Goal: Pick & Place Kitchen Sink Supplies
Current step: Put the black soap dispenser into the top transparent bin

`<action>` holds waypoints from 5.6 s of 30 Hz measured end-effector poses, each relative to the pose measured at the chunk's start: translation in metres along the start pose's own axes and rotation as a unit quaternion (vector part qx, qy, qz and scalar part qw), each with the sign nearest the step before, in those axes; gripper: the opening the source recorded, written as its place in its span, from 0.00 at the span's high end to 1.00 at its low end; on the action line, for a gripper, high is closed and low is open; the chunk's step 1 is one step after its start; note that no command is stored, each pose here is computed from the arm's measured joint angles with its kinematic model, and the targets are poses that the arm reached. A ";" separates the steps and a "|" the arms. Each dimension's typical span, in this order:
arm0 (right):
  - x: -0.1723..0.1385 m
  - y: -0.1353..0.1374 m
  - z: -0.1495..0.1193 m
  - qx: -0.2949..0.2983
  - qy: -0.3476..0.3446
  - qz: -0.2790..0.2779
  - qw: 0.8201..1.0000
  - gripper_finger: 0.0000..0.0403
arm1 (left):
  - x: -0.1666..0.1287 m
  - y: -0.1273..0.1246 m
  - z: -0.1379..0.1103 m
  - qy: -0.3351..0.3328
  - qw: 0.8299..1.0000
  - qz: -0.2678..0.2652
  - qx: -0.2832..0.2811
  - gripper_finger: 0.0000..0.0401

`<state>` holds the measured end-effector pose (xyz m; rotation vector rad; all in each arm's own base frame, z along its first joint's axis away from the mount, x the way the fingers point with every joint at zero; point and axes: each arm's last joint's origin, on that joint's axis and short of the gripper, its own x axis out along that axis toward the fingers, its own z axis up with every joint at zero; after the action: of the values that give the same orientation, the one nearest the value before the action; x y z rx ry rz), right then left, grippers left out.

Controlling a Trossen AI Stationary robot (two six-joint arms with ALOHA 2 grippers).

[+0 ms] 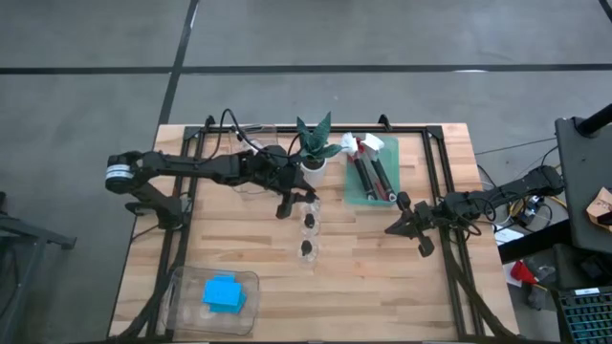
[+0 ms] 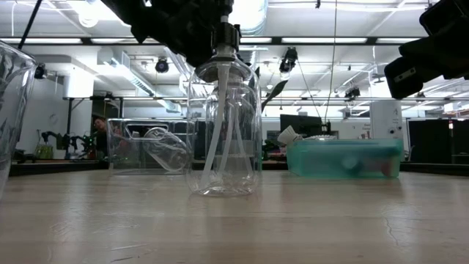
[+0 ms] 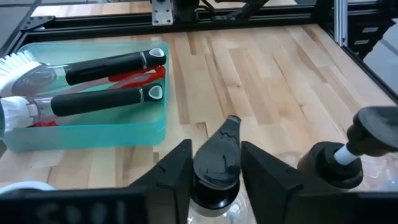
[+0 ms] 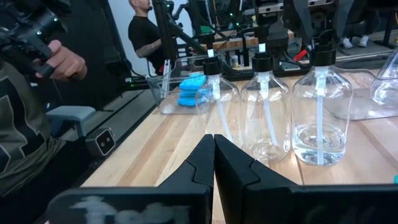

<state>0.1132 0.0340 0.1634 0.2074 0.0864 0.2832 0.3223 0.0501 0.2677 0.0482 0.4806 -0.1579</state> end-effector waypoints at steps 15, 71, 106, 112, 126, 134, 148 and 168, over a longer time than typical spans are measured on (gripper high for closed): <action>0.000 0.000 0.000 0.000 0.000 0.000 1.000 0.98 | -0.007 -0.001 0.006 -0.011 1.000 0.002 -0.005 0.74; 0.000 0.000 0.000 0.000 0.000 0.000 1.000 0.98 | -0.185 -0.004 0.000 0.020 0.959 0.277 -0.056 0.78; 0.000 0.000 0.000 0.000 0.000 0.000 1.000 0.98 | -0.161 0.001 -0.111 -0.069 0.837 0.477 -0.258 0.77; 0.000 0.000 0.000 0.000 0.000 0.000 1.000 0.98 | -0.157 0.002 -0.119 -0.077 0.820 0.494 -0.278 0.75; 0.000 0.000 0.000 0.000 0.000 0.000 1.000 0.98 | -0.160 0.003 -0.112 -0.093 0.816 0.489 -0.292 0.58; 0.000 0.000 0.000 0.000 0.000 0.000 1.000 0.98 | -0.170 0.002 -0.093 -0.118 0.822 0.488 -0.270 0.45; 0.000 0.000 0.000 0.000 0.000 0.000 1.000 0.98 | -0.172 -0.029 -0.044 -0.251 0.939 0.153 -0.178 0.44; 0.000 0.000 0.000 0.000 0.000 0.000 1.000 0.98 | -0.082 -0.128 -0.037 -0.192 0.979 -0.020 -0.062 0.44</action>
<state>0.1132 0.0339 0.1635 0.2075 0.0855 0.2829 0.2129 -0.0617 0.2723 -0.1123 0.1057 -0.1723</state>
